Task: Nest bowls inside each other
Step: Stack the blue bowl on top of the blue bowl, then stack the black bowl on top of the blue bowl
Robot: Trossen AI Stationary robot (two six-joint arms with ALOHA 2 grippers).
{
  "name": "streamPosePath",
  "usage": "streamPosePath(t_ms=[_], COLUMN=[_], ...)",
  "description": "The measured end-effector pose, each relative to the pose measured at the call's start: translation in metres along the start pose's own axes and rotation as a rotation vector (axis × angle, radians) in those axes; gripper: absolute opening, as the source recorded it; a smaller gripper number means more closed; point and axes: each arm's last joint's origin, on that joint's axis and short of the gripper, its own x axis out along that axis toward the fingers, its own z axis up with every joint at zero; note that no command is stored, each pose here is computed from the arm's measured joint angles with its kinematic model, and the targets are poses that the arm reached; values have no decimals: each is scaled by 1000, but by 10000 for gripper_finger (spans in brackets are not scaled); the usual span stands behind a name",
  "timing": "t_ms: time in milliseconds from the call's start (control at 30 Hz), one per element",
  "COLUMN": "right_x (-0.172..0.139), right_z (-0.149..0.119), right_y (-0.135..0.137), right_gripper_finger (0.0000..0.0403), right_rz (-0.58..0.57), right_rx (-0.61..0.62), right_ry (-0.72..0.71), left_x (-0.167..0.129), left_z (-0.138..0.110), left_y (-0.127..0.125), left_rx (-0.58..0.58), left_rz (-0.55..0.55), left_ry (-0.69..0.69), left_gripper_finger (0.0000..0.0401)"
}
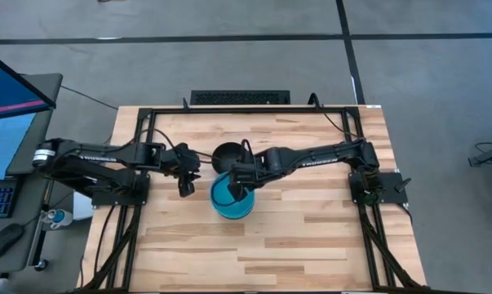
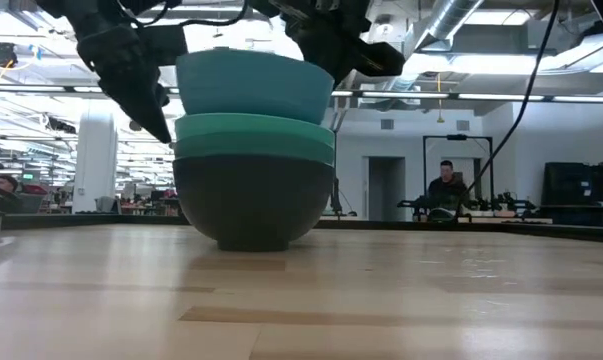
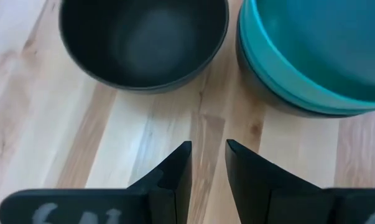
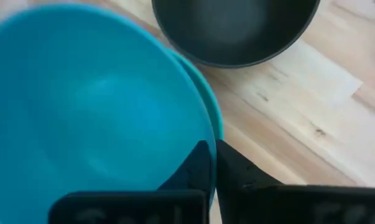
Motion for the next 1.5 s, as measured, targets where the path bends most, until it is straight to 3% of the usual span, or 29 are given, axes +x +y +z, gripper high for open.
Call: streamPosePath(t_ms=[133, 367, 1100, 1300, 1500], right_x=[1, 10, 28, 13, -2], right_z=[2, 0, -14, -5, -2], right_y=[-2, -1, -1, 1, 4], right_gripper_finger=[15, 59, 52, 104, 208], right_rz=[-5, 29, 27, 60, 79], right_rx=[1, -1, 3, -3, -10], right_ry=[0, 18, 76, 5, 12], left_x=[5, 5, 5, 5, 5], left_z=[5, 6, 6, 7, 7], left_y=[-2, -2, -2, -2, -2], left_rx=[1, 9, 11, 16, 23], left_rz=[-7, -16, -5, -3, -2], left_ry=[-30, -37, -38, -50, -50], left_gripper_finger=[88, 88, 88, 88, 88])
